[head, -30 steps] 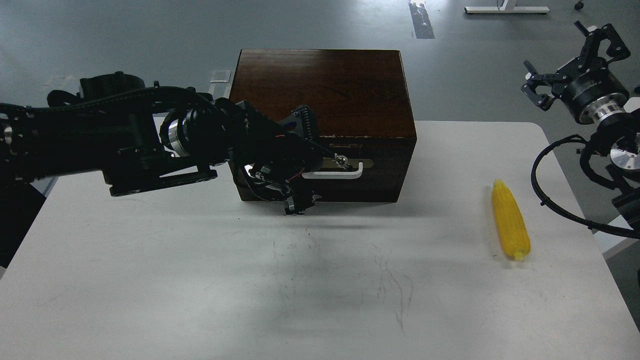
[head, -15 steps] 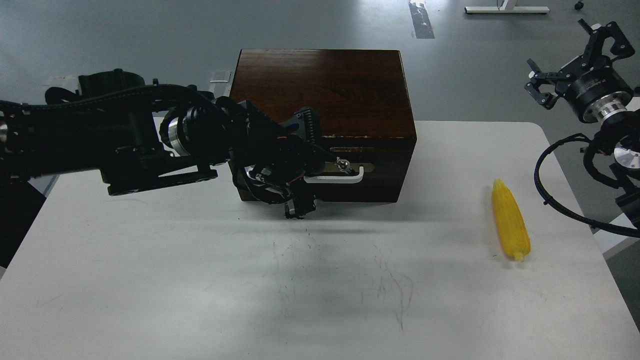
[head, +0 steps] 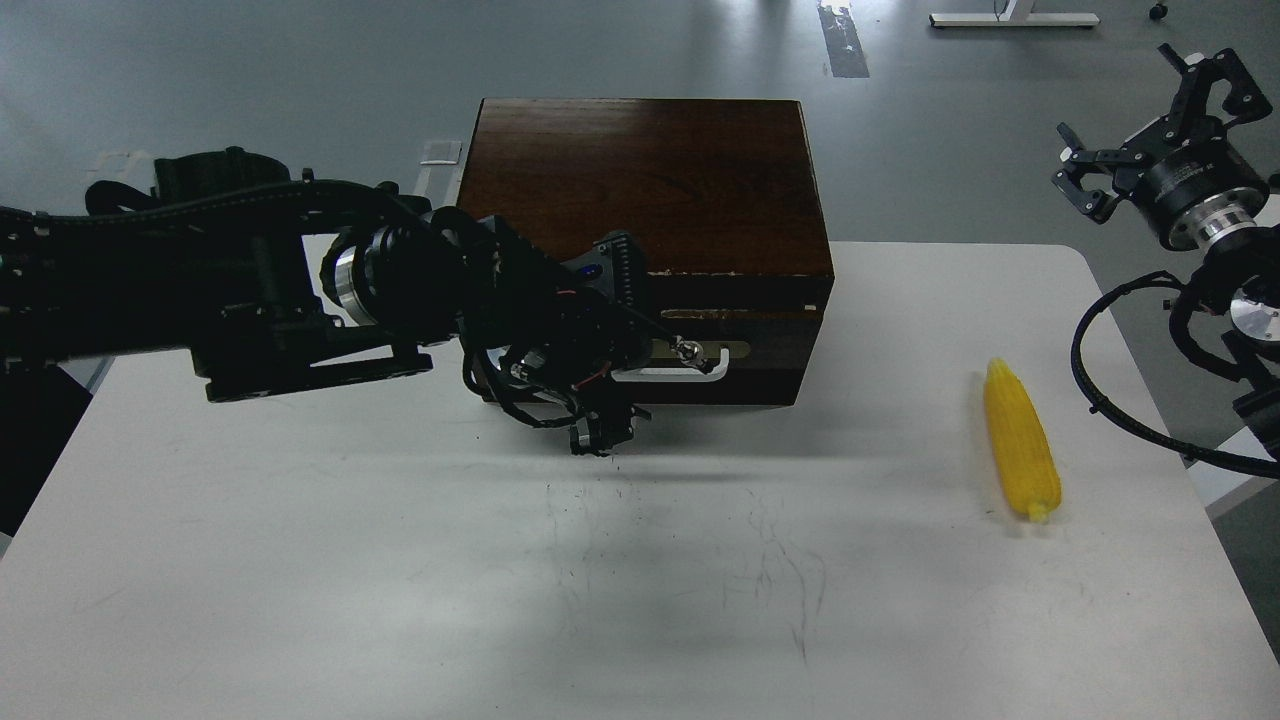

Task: Put corn in drawer with both arms
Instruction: 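Pull the drawer toward the robot with the left gripper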

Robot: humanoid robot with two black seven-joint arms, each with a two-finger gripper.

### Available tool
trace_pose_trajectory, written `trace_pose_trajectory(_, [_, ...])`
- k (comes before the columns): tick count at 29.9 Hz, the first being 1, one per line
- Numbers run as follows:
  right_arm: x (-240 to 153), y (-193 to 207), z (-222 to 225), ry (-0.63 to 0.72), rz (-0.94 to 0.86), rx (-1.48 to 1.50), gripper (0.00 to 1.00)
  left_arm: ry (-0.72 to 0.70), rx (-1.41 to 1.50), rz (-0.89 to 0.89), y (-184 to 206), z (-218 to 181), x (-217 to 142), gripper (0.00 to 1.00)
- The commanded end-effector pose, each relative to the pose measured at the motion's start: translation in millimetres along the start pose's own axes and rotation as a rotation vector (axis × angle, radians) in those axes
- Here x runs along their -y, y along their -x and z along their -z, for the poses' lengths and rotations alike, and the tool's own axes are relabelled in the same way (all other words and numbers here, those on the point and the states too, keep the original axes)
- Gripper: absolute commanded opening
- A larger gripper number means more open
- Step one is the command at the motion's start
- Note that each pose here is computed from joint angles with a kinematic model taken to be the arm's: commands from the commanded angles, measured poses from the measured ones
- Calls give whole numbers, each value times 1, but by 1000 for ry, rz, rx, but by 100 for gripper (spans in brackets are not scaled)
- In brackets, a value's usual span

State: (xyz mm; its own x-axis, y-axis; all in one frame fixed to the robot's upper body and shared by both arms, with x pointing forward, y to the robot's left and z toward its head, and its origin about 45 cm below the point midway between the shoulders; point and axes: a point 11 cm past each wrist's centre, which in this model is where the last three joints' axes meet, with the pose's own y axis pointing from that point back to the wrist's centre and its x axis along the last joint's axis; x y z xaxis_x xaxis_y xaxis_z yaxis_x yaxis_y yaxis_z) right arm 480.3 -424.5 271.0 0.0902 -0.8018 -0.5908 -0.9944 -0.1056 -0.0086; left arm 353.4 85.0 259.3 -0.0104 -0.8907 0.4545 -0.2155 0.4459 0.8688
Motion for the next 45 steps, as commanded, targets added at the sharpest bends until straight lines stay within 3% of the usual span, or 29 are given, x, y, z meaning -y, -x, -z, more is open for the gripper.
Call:
trace_pose_trajectory(1, [0,0,0,0,0,0,100,10,14,-5,-4,-5,0,48])
trace_pose_trajectory(45, [-1,-1,0,2,-2,-3,100,99,115,-59,-24,-45,-17,49])
